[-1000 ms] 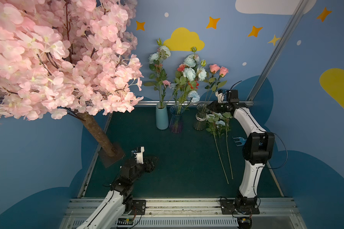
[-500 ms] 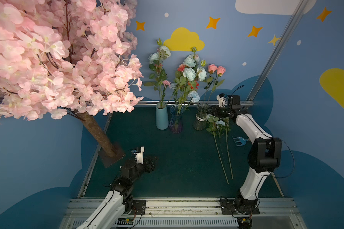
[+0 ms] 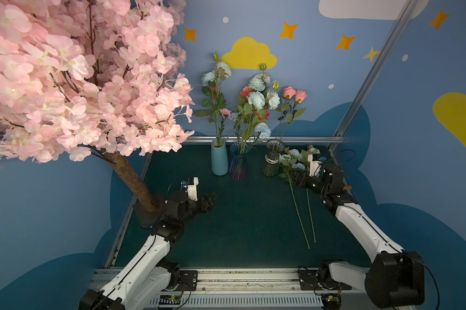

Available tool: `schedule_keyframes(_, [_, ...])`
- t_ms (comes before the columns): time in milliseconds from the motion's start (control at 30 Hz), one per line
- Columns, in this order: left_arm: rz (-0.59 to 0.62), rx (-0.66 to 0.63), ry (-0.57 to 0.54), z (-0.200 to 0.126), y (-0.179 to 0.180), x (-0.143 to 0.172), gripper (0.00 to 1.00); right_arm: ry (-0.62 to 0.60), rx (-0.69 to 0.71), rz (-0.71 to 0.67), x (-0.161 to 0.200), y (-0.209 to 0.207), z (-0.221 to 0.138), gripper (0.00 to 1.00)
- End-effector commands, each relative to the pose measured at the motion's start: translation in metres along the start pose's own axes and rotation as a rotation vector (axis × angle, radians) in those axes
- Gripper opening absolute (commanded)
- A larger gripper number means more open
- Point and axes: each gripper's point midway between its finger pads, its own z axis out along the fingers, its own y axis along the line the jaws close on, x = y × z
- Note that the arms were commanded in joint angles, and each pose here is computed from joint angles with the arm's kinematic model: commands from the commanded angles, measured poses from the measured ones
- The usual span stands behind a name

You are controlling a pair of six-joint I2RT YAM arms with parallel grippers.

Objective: Pick out blue flowers from the vase
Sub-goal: Move the vase to the center of the board, then pick up the vase from the center of the board.

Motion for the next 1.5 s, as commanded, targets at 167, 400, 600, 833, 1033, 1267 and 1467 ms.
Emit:
schedule_keyframes(167, [0.112, -0.129, 0.134, 0.07, -0.038, -0.067, 0.71, -0.075, 0.192, 0.003, 0.01, -0.052, 0.001, 0.59])
schedule_keyframes(400, [0.159, -0.257, 0.255, 0.118, -0.037, -0.093, 0.68, -0.097, 0.175, 0.007, 0.01, -0.053, 0.001, 0.59])
schedule_keyframes(600, [0.218, -0.385, 0.327, 0.143, -0.021, -0.093, 0.66, -0.102, 0.172, 0.017, 0.01, -0.054, 0.0, 0.6])
schedule_keyframes(833, [0.223, -0.42, 0.354, 0.173, -0.017, -0.092, 0.65, -0.091, 0.159, 0.031, 0.012, -0.054, 0.004, 0.6])
schedule_keyframes(1033, [0.24, -0.465, 0.367, 0.192, -0.01, -0.093, 0.62, -0.087, 0.155, 0.036, 0.012, -0.055, 0.005, 0.6])
schedule_keyframes(1267, [0.243, -0.489, 0.391, 0.2, -0.003, -0.087, 0.51, -0.081, 0.152, 0.042, 0.013, -0.055, 0.006, 0.61])
schedule_keyframes(1467, [0.226, -0.469, 0.398, 0.201, -0.006, -0.084, 0.33, -0.082, 0.15, 0.045, 0.013, -0.055, 0.006, 0.61])
